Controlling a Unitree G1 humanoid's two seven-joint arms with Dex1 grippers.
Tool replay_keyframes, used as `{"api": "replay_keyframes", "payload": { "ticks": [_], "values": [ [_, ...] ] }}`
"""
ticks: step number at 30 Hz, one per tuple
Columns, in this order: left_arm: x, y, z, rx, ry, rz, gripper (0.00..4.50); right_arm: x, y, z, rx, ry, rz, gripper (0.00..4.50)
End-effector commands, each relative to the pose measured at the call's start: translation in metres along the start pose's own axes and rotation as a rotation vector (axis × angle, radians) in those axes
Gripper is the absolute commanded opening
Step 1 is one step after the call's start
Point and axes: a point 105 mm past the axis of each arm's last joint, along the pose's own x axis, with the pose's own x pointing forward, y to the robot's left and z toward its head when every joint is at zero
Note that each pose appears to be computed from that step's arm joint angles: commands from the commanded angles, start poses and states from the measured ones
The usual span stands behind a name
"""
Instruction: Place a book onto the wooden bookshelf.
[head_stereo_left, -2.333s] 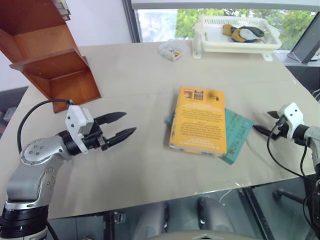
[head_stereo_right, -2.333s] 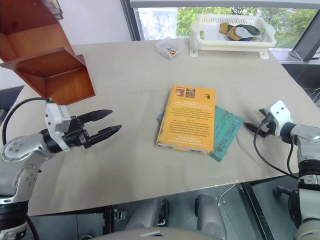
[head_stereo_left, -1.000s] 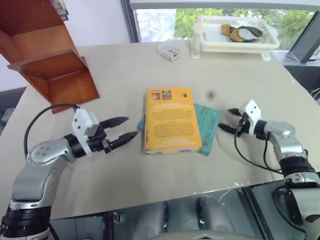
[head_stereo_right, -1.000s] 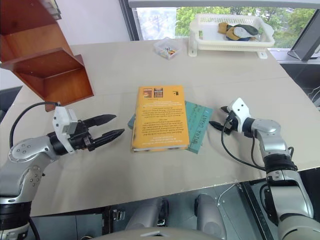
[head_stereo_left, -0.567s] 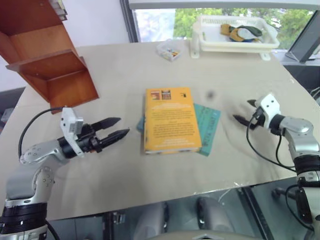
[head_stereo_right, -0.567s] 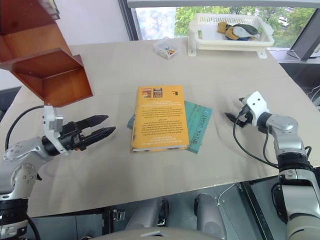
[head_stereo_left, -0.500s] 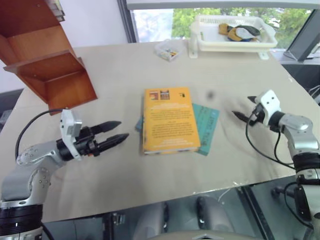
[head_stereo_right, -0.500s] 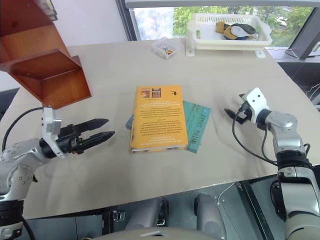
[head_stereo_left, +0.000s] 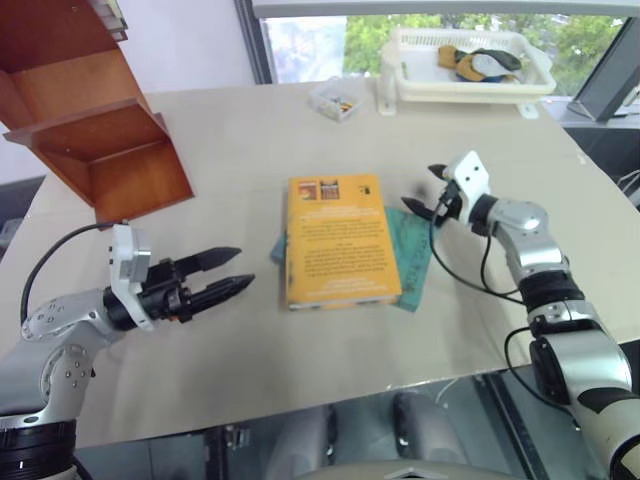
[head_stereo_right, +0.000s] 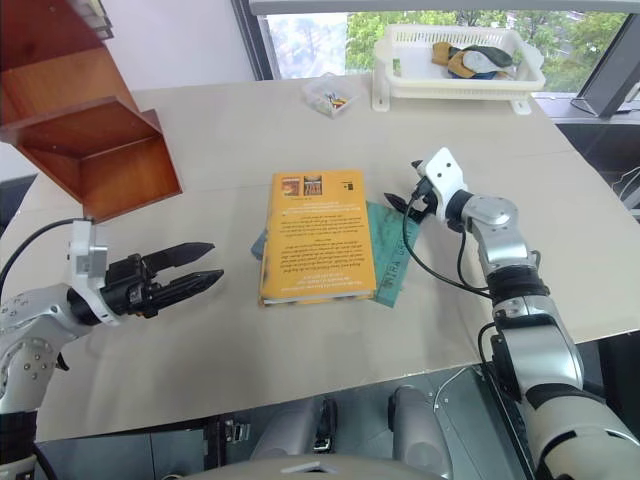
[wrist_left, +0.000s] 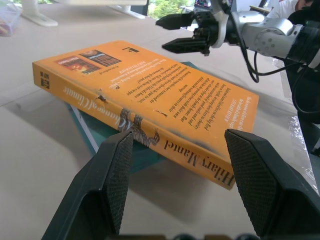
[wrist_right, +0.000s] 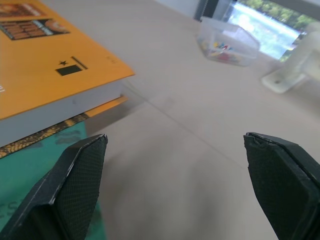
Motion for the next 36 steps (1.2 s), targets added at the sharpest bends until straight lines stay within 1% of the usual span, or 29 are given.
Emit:
{"api": "replay_keyframes", "payload": {
  "ticks": [1,13,24,27,30,33,36],
  "values": [
    [-0.002,-0.007,0.012,0.041,-0.025,-0.01,3.2,0.013,0.007,0.019,-0.044,-0.052,0.049,4.5],
    [-0.007,-0.014,0.009,0.027,-0.013,0.003,3.2,0.036,0.037,0.032,-0.05,-0.095,0.176,4.5],
    [-0.01,-0.011,0.005,0.01,-0.014,0.048,3.2,0.044,0.046,0.035,-0.048,-0.108,0.204,4.5],
    [-0.006,-0.006,0.002,-0.047,-0.039,0.088,3.2,0.042,0.042,0.033,-0.05,-0.1,0.186,4.5],
    [-0.005,0.006,0.002,-0.161,-0.089,0.148,3.2,0.034,0.03,0.032,-0.066,-0.095,0.154,4.5],
    [-0.001,0.011,-0.005,-0.268,-0.082,0.154,3.2,0.019,0.017,0.029,-0.099,-0.08,0.12,4.5],
    [0.003,0.021,-0.013,-0.303,-0.048,0.189,3.2,0.001,0.008,0.025,-0.129,-0.058,0.097,4.5]
  ]
}}
